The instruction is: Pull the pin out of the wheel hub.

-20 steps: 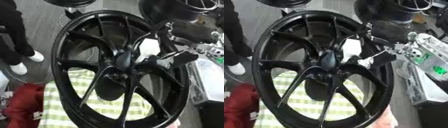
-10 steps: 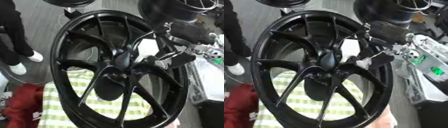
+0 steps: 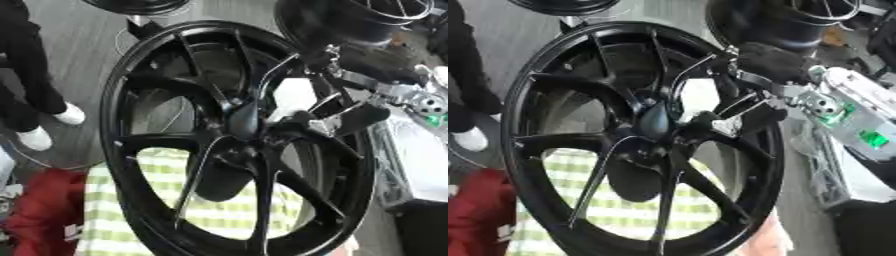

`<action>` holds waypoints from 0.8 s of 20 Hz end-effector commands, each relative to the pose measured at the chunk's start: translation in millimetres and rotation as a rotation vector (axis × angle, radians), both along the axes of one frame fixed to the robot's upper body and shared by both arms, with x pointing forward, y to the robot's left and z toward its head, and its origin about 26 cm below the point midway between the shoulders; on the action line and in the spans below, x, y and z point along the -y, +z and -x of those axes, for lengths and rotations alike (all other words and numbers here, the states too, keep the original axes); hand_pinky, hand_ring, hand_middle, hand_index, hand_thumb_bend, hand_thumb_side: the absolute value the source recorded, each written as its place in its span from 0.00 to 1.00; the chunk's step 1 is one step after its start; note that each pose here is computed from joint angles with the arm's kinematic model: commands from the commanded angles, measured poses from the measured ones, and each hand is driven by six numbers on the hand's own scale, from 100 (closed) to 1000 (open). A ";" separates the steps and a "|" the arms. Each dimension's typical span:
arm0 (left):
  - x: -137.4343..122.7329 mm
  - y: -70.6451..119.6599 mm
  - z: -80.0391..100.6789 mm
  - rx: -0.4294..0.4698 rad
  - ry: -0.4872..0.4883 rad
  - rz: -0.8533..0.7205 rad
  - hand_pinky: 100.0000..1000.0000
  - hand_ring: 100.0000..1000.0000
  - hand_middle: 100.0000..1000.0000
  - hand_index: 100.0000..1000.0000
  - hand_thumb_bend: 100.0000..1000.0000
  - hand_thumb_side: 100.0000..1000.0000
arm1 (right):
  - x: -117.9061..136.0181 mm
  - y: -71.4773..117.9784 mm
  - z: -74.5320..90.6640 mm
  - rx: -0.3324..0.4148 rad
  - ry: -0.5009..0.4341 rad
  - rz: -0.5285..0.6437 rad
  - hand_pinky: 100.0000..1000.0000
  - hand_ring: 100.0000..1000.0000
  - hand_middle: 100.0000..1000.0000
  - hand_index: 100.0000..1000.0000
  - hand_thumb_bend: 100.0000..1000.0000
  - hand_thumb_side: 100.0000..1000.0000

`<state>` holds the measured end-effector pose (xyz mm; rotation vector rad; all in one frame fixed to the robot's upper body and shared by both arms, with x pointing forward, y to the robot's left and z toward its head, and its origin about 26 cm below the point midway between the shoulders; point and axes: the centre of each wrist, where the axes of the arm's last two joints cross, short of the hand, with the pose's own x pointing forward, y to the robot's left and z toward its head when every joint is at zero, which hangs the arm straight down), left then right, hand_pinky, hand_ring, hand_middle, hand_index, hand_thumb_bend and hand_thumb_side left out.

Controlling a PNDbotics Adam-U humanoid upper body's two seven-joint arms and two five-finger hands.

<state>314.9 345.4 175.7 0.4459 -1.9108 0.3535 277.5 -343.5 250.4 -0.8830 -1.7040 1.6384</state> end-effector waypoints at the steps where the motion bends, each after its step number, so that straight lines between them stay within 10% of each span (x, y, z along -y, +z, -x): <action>1: -3.7 7.4 1.9 0.016 0.007 -0.025 0.57 0.58 0.75 0.74 0.05 0.87 | 1.6 11.7 1.5 -0.020 0.016 0.026 0.81 0.53 0.16 0.25 0.00 0.31; 16: -3.7 6.5 1.8 0.012 0.003 -0.026 0.57 0.58 0.75 0.74 0.05 0.87 | 7.3 25.7 3.2 -0.050 0.000 0.001 0.81 0.51 0.13 0.22 0.00 0.29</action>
